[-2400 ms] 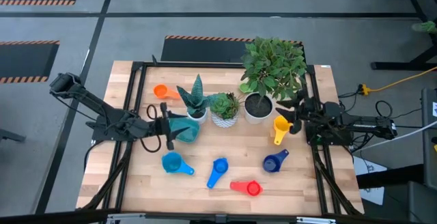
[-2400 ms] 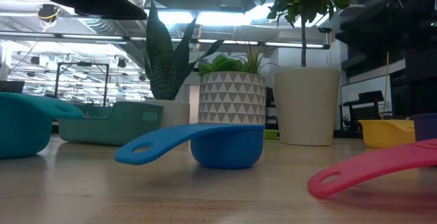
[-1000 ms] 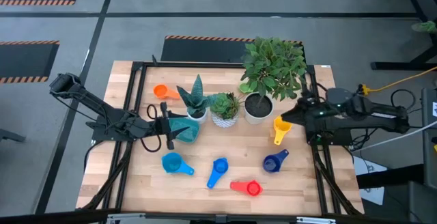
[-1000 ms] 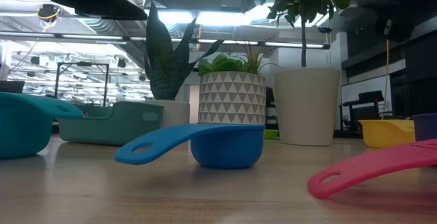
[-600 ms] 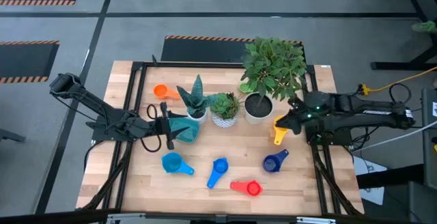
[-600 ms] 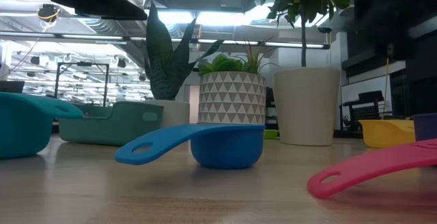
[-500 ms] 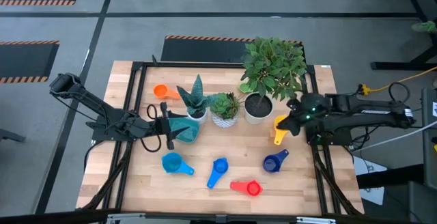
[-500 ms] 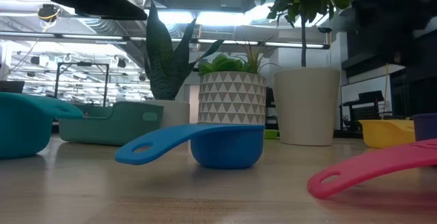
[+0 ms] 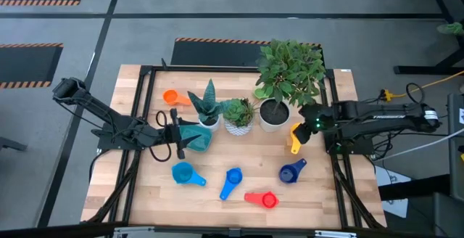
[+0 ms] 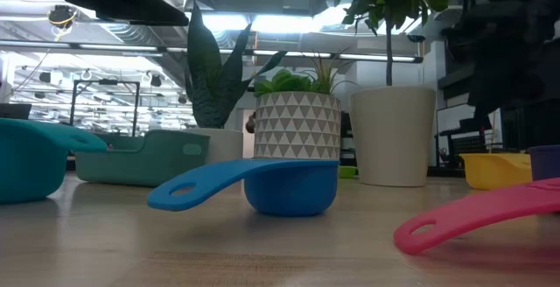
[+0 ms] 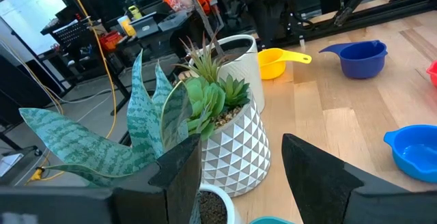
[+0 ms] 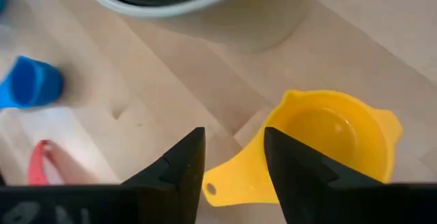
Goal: Nest measuring cups in basket
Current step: Stack the yellow measuring cup into the light blue measuring cup
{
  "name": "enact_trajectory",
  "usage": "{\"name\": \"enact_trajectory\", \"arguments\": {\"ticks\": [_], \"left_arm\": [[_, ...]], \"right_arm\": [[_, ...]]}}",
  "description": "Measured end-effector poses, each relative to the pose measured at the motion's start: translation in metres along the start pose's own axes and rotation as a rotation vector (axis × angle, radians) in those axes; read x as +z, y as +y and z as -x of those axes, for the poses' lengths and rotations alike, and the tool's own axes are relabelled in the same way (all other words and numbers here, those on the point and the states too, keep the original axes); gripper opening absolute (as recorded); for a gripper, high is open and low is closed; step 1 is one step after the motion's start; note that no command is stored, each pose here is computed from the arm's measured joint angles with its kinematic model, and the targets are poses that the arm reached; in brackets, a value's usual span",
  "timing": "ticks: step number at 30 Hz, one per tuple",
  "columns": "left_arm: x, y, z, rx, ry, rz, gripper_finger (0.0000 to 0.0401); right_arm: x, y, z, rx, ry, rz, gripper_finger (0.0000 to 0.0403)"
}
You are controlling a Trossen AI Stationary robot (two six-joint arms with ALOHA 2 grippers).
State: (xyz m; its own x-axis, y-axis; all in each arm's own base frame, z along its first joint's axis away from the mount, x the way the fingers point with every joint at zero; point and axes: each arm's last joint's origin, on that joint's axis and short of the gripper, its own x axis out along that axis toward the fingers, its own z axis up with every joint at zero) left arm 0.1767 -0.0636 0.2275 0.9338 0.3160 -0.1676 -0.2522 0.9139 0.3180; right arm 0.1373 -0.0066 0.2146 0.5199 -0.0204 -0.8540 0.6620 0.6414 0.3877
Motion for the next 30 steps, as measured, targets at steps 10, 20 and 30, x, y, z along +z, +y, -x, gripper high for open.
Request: {"name": "enact_trajectory", "arguments": {"ticks": [10,20,30], "left_arm": [[0.0,0.0,0.0,0.0,0.0,-0.001,0.0198],[0.0,0.0,0.0,0.0,0.0,0.0,0.0198],[0.0,0.0,0.0,0.0,0.0,-0.001,0.0198]], "right_arm": [[0.003,0.002,-0.022,-0.115,0.073,0.004,0.0156],[0.007,0.004,-0.036,-0.174,0.071,0.008,0.0156],[0.006,0.003,-0.052,-0.245,0.133,0.01,0.0156]]}}
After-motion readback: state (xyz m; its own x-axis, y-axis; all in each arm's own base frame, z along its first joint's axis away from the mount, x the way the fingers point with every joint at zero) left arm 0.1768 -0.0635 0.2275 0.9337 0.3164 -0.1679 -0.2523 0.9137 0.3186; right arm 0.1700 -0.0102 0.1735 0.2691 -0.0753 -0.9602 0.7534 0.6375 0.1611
